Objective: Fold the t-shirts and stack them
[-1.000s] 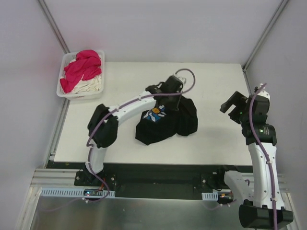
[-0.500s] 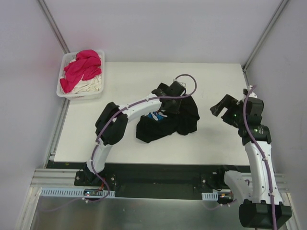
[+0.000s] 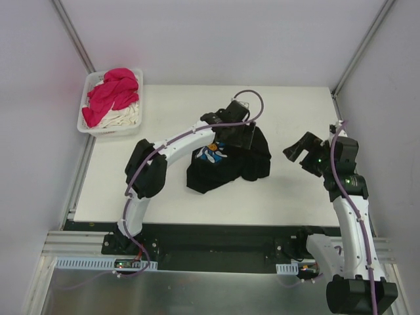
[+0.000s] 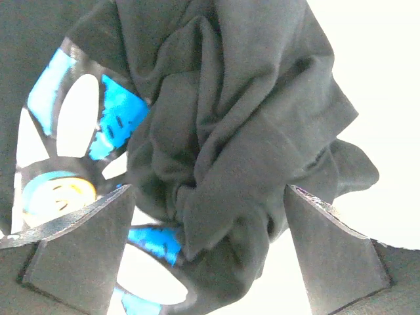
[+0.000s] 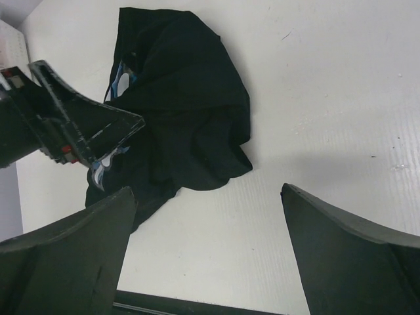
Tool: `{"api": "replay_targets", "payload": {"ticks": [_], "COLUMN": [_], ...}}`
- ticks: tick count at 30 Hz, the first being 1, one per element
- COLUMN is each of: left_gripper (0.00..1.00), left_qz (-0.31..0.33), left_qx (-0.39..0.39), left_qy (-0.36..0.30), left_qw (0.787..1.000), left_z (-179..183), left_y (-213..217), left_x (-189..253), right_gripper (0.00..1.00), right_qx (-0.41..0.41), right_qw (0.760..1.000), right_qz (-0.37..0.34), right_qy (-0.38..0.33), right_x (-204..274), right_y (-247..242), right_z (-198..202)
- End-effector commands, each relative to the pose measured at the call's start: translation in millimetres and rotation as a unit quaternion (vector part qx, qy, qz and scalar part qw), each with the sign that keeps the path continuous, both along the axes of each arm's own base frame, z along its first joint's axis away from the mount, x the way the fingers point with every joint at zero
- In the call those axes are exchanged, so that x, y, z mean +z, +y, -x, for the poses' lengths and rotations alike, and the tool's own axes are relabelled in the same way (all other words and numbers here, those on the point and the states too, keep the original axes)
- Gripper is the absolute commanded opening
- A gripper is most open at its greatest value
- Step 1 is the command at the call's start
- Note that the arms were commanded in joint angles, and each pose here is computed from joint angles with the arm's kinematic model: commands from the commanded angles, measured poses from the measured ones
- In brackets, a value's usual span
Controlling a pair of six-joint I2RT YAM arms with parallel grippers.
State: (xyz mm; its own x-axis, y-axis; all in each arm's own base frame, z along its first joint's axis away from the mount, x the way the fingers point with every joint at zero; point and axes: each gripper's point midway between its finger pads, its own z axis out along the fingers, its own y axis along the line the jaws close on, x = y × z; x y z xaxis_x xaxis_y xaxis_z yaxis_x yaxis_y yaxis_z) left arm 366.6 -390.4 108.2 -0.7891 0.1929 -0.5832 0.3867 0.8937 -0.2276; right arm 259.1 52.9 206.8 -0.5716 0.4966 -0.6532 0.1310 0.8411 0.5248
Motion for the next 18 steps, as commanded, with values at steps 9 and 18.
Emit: {"api": "replay_targets", "payload": {"ticks": [9,18], "left_gripper": [0.99,0.93], "left_qz": [0.044,-0.011], "left_qx": [0.179,0.277], "left_qy": [-0.017,0.060], "left_qw": [0.983,0.959], "left_z": [43.6,4.4], "left_y": [174.3,191.0], "left_x": [122.4,32.1], "right_gripper": [0.96,0.96], "right_qx": [0.026,-0.017], "right_qw": [0.999,0.996], "right_qz": [-0.039,-0.066], "right_qy": [0.023,0.063], "right_x": [-28.4,-64.1], "right_y": [59.5,103.6], "right_z": [-12.0,-47.6]}}
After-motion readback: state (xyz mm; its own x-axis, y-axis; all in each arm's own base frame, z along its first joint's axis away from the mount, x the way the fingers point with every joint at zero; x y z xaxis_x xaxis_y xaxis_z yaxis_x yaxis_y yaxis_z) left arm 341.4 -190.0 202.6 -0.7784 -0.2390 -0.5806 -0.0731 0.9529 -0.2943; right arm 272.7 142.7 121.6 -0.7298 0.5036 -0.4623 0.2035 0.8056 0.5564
